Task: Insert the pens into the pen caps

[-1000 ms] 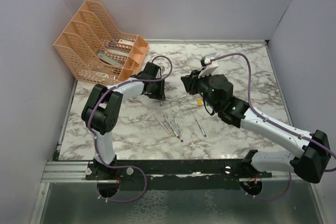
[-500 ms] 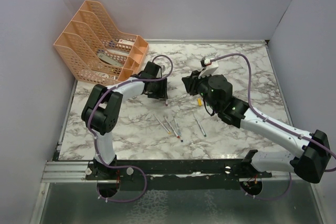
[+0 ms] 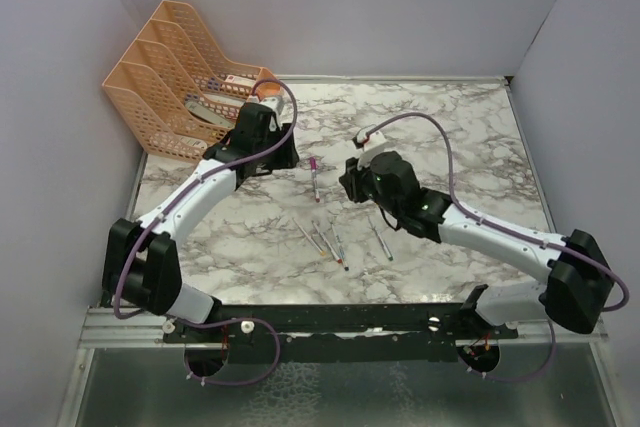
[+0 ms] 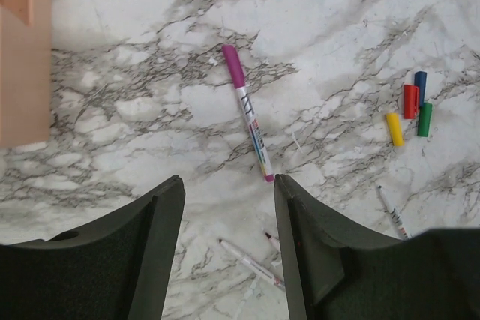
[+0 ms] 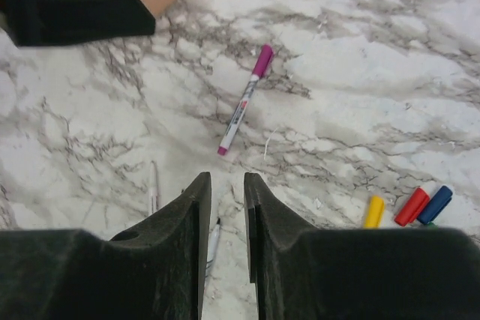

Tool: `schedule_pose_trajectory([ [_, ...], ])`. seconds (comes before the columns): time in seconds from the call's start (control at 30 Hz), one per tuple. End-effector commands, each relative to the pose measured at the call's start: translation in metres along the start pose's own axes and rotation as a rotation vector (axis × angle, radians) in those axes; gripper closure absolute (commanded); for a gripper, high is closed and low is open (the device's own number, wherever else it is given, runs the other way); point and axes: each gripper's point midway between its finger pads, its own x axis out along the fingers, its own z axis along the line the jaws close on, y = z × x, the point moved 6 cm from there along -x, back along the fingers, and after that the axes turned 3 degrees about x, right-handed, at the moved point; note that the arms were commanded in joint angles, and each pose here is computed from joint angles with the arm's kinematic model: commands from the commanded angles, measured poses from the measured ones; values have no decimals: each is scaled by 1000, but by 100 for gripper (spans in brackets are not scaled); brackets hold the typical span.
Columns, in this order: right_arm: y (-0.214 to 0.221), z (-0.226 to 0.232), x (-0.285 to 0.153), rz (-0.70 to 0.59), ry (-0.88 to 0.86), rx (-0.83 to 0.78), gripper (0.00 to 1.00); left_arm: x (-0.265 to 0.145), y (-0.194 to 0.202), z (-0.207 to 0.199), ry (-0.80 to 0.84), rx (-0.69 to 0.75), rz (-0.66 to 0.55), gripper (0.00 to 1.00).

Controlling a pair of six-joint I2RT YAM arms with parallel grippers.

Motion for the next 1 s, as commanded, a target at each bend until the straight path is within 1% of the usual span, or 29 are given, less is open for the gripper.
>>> schedule_pose_trajectory([
  [0.0,33,21,12,158,-98,-131,75,-18,20,29,-120,-64,4,46],
  [0.13,49,42,25,228,-155,-210,74,-32,29,51,-148,-149,-34,46],
  [0.27,67,56,39,295,-221,-227,74,-44,38,65,-170,-184,-47,46],
  [0.53,87,77,56,374,-306,-249,73,-51,46,67,-166,-211,-50,46],
  [0.73,108,87,67,454,-335,-292,72,-49,52,69,-166,-217,-36,46],
  [0.97,127,90,74,521,-344,-297,72,-48,55,69,-159,-228,-33,45],
])
